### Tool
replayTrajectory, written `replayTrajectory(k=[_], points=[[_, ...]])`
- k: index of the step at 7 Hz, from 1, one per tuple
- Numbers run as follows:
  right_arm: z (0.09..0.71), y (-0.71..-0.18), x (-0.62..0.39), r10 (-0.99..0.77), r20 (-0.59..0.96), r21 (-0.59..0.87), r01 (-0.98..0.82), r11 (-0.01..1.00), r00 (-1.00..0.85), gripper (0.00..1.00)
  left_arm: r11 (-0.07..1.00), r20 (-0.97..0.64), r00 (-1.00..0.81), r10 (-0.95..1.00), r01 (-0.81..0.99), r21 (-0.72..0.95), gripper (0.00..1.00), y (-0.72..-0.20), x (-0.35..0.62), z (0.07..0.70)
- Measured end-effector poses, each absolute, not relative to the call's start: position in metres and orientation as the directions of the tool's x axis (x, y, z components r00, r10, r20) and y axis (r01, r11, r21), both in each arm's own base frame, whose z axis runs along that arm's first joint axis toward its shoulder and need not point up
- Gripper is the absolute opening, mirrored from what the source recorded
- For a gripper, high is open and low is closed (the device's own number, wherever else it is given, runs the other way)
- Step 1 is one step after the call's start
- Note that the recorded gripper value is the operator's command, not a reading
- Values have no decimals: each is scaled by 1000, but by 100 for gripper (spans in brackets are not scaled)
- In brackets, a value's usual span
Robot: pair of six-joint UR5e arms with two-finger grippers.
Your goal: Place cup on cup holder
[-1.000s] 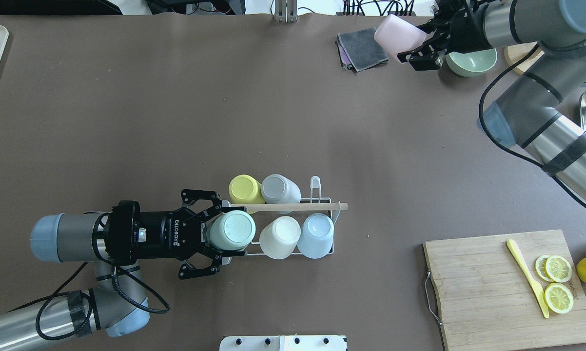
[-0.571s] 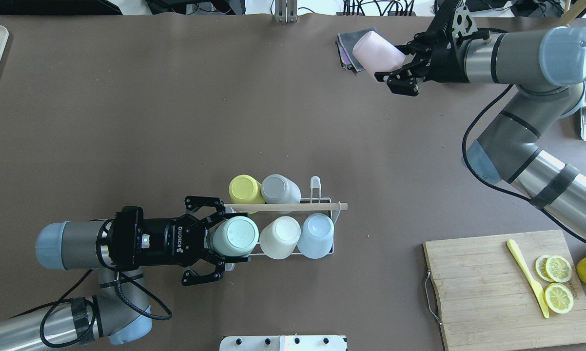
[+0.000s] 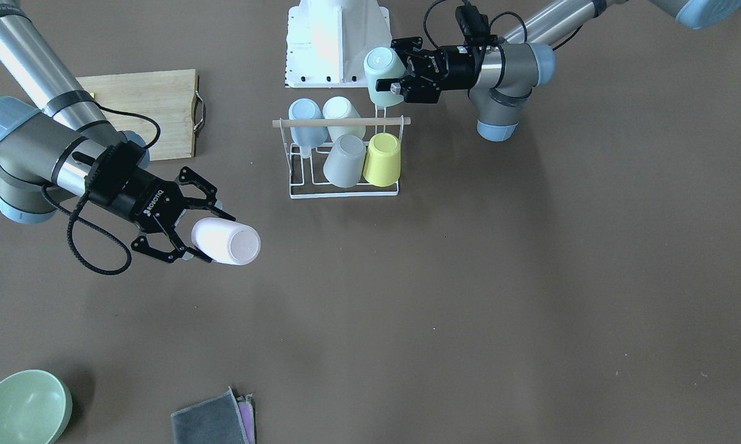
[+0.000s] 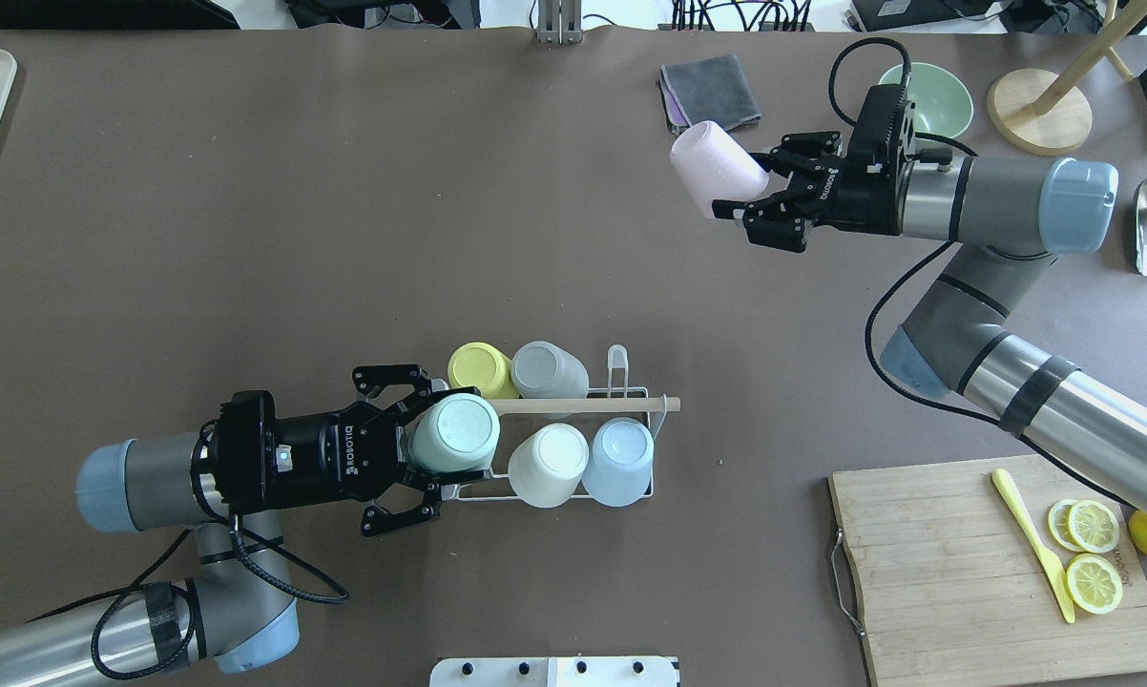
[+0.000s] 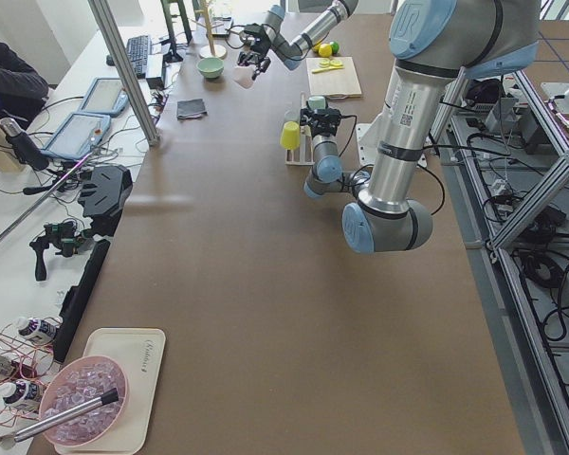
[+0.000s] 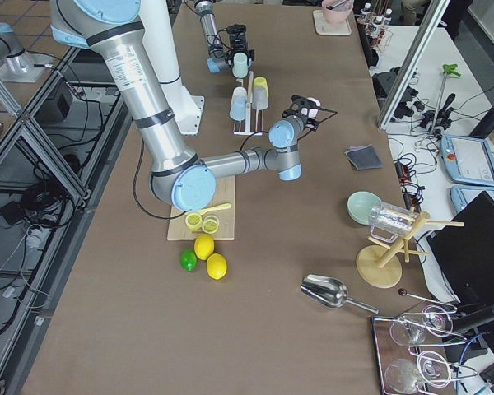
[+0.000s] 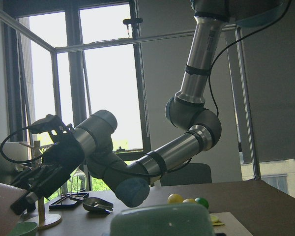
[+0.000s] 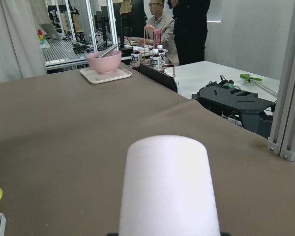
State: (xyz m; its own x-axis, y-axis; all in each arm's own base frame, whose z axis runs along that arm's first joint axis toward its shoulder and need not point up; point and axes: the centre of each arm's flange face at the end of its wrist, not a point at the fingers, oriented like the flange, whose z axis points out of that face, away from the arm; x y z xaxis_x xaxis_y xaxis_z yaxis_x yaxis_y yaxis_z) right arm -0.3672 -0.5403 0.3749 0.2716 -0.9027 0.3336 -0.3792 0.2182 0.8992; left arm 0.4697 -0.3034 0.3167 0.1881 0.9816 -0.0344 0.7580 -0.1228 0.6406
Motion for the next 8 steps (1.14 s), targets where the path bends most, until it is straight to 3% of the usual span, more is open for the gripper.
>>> replayTrajectory(k=[4, 8], points=[[346, -535, -396, -968, 209, 882, -454, 124, 141, 34, -121, -38, 190, 981, 751, 649, 10, -307, 485, 318], [296, -483, -452, -987, 161, 860, -488, 150, -18, 34, -102, -41, 172, 984, 741, 664, 12, -300, 496, 324]])
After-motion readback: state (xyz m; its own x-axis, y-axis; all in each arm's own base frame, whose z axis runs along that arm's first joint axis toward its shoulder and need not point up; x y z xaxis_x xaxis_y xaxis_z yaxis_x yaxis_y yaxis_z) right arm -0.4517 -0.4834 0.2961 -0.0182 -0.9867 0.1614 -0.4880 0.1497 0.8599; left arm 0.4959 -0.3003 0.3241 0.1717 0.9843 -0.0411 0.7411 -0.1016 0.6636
